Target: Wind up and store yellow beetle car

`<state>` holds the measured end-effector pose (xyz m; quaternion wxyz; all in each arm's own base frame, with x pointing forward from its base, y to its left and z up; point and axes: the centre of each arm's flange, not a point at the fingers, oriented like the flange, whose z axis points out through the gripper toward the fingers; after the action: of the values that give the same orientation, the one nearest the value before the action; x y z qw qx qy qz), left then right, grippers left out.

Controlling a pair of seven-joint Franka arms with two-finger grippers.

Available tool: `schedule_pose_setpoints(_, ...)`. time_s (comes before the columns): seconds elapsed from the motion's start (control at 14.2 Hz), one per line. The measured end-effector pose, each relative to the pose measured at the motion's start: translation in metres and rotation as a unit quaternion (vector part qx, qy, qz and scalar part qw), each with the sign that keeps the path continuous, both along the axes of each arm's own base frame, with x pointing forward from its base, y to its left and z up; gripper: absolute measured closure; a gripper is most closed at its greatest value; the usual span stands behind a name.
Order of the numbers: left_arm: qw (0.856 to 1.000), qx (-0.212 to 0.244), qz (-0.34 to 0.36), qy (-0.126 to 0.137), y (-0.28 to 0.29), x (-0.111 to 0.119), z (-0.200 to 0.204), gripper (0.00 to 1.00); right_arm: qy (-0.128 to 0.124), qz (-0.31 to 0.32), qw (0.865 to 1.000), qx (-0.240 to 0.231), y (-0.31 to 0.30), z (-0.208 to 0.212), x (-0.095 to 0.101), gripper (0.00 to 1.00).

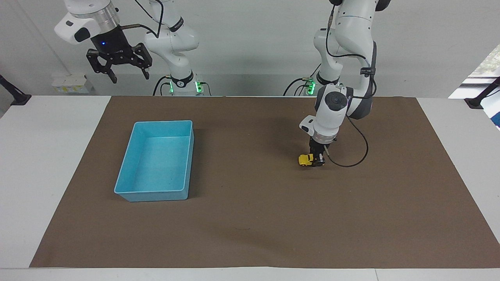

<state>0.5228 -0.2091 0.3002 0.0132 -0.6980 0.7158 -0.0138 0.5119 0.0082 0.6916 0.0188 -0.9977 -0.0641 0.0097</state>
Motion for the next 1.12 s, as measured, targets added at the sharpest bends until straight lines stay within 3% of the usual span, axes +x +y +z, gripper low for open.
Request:
schedule_pose_setpoints(0.14, 1.0, 0.001, -0.007, 0.0, 0.0, 0.0, 0.0, 0.52, 0.0, -0.001, 1.0, 0.0, -0.001, 0.0, 0.0, 0.0)
schedule_pose_setpoints(0.42, 1.0, 0.003, -0.01, 0.006, -0.019, -0.006, 0.002, 0.16, 0.0, -0.002, 1.0, 0.0, -0.002, 0.0, 0.0, 0.0)
schedule_pose_setpoints(0.56, 1.0, 0.003, -0.005, 0.006, -0.019, -0.002, 0.026, 0.11, 0.0, -0.002, 1.0, 0.0, -0.002, 0.0, 0.0, 0.0)
schedule_pose_setpoints(0.63, 1.0, 0.002, -0.001, 0.003, -0.018, 0.001, 0.042, 0.01, 0.0, -0.002, 1.0, 0.0, -0.002, 0.0, 0.0, 0.0)
schedule_pose_setpoints(0.77, 1.0, -0.003, 0.022, -0.005, -0.016, 0.006, 0.07, 0.0, 0.0, -0.002, 1.0, 0.0, -0.002, 0.0, 0.0, 0.0)
schedule_pose_setpoints(0.91, 0.996, -0.004, 0.092, -0.005, -0.015, 0.012, 0.088, 0.0, 0.0, 0.002, 1.0, 0.0, -0.002, 0.0, 0.0, 0.0)
schedule_pose_setpoints(1.12, 0.97, -0.009, 0.244, -0.008, -0.007, 0.024, 0.109, 0.0, 0.006, 0.06, 0.998, 0.003, -0.003, -0.006, -0.004, 0.0)
